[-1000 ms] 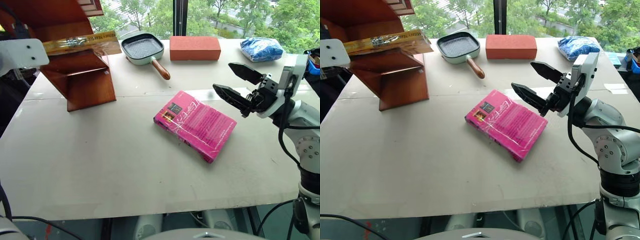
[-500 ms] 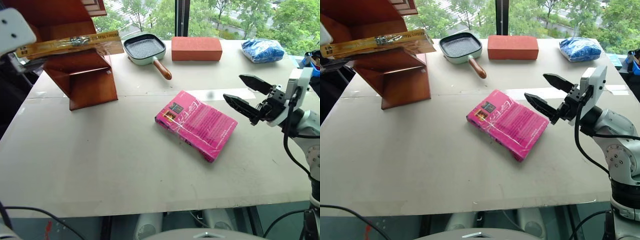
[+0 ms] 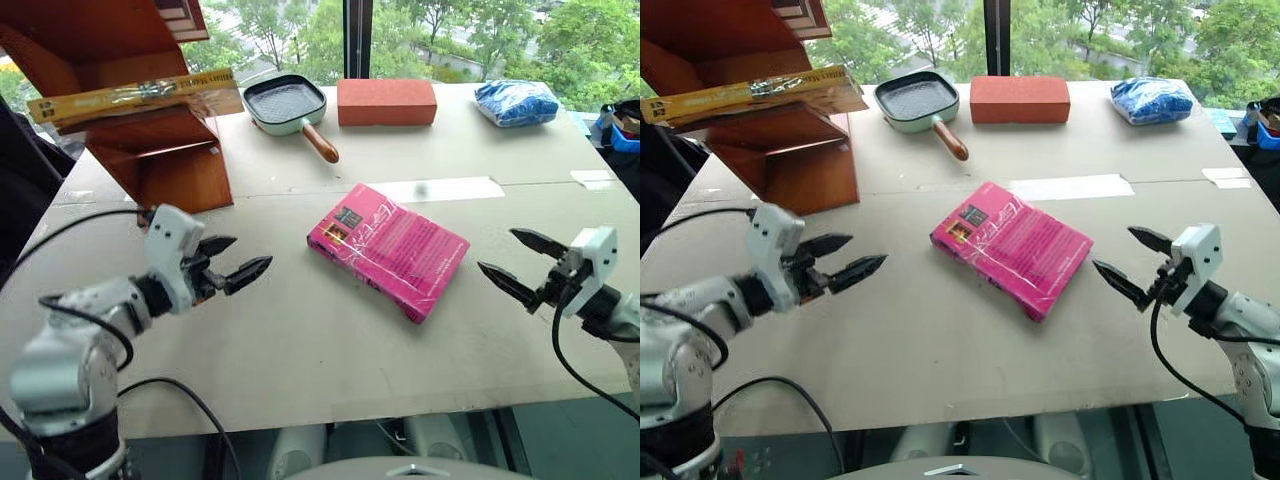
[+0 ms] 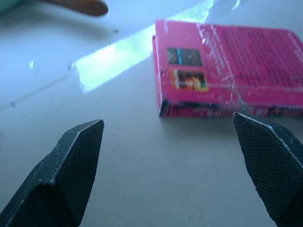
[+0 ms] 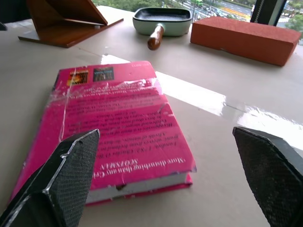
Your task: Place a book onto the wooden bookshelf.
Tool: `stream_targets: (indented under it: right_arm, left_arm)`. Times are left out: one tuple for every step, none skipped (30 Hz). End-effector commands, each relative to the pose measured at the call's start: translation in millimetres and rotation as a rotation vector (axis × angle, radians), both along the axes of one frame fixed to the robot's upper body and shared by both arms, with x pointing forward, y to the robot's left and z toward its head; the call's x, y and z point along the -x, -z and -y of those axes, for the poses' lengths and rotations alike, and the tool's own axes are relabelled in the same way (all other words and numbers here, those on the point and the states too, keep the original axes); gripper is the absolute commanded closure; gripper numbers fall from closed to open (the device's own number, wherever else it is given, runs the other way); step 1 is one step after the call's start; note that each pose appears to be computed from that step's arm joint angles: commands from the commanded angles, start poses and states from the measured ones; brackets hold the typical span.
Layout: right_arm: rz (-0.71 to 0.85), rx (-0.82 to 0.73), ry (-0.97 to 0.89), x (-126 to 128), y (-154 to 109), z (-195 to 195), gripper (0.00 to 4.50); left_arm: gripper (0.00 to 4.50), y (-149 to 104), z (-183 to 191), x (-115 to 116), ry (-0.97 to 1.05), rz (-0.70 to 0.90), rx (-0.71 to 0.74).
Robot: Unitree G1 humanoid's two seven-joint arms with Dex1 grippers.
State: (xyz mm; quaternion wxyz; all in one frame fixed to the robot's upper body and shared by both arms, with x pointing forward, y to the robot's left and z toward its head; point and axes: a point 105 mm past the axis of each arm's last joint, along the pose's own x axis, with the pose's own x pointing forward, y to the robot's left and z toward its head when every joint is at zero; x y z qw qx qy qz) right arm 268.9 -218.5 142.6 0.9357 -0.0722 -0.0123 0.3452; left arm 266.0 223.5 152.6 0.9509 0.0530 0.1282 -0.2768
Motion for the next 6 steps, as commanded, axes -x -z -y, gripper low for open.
stream_targets:
  right_arm:
    - [0.029, 0.059, 0.021, 9.6, 10.0, 15.6, 0.0]
    - [0.009, 0.066, 0.033, 12.0, 17.9, 19.5, 0.0]
    - [-0.008, 0.068, 0.054, 14.0, 25.6, 24.4, 0.0]
    - [-0.02, 0.064, 0.064, 15.9, 30.9, 27.3, 0.0]
    - [-0.028, 0.062, 0.072, 17.7, 35.7, 29.9, 0.0]
    - [-0.035, 0.071, 0.075, 19.5, 40.1, 32.0, 0.0]
  left_arm:
    - [0.01, 15.5, -1.8, 5.3, -0.042, 0.067, -0.016]
    - [0.01, 24.7, 1.9, 8.6, -0.041, 0.051, 0.009]
    - [0.01, 35.2, 5.4, 12.8, -0.042, 0.03, 0.034]
    - [0.01, 44.5, 6.7, 15.9, -0.04, 0.017, 0.013]
    - [0.01, 52.4, 8.6, 19.0, -0.034, 0.012, -0.005]
    - [0.01, 58.8, 10.7, 22.2, -0.027, 0.001, -0.014]
